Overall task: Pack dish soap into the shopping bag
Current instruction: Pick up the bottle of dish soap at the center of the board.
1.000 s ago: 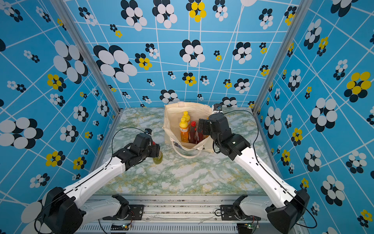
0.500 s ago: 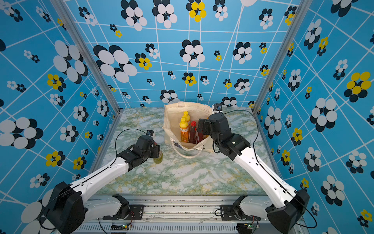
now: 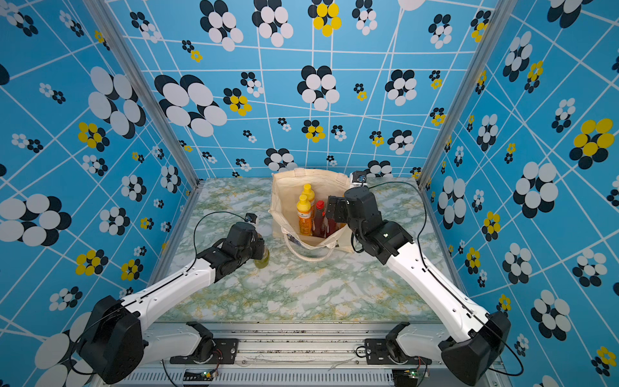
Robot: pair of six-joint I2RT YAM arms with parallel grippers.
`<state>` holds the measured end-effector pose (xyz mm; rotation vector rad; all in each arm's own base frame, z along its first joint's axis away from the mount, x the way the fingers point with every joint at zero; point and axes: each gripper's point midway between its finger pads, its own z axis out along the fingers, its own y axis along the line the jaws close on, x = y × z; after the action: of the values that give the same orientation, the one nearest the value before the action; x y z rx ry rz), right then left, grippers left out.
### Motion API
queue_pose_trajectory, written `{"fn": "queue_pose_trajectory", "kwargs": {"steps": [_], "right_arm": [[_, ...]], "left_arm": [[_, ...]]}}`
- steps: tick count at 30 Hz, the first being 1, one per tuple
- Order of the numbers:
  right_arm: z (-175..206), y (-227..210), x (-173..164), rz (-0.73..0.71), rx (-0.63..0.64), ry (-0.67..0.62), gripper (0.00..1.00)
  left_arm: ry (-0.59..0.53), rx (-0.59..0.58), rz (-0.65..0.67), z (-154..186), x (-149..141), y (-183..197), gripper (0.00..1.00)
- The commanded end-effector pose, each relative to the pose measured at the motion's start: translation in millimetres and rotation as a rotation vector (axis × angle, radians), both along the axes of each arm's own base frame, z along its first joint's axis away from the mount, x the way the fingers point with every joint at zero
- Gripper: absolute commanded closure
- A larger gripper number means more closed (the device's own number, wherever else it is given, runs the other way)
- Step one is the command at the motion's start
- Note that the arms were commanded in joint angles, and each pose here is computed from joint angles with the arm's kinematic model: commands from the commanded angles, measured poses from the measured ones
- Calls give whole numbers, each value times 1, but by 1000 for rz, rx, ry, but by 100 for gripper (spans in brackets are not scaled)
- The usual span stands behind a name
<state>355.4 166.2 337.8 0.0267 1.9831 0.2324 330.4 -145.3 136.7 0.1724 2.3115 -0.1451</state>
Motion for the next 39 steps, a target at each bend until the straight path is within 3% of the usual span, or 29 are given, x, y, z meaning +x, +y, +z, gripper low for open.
{"fn": "queue_pose_trajectory", "kwargs": {"steps": [1,5,16,25,31,39], "right_arm": [[2,0,2,-1,8,-7,1],[3,-2,1,-4,6,-12,1],[3,-13,-3,-41,-6,-29,1],[5,-19,-6,-59,-6,-40,1],[4,-18,-6,-57,-2,-34,1],[4,-18,-7,-58,2,-30,1]], "left_arm": [[-30,11,3,9,4,0,88],[-63,4,36,29,6,5,100],[-201,-49,119,134,10,18,100],[-339,-76,116,248,12,22,100],[-448,-175,73,325,14,10,100],[-515,-255,3,374,22,-12,100]]}}
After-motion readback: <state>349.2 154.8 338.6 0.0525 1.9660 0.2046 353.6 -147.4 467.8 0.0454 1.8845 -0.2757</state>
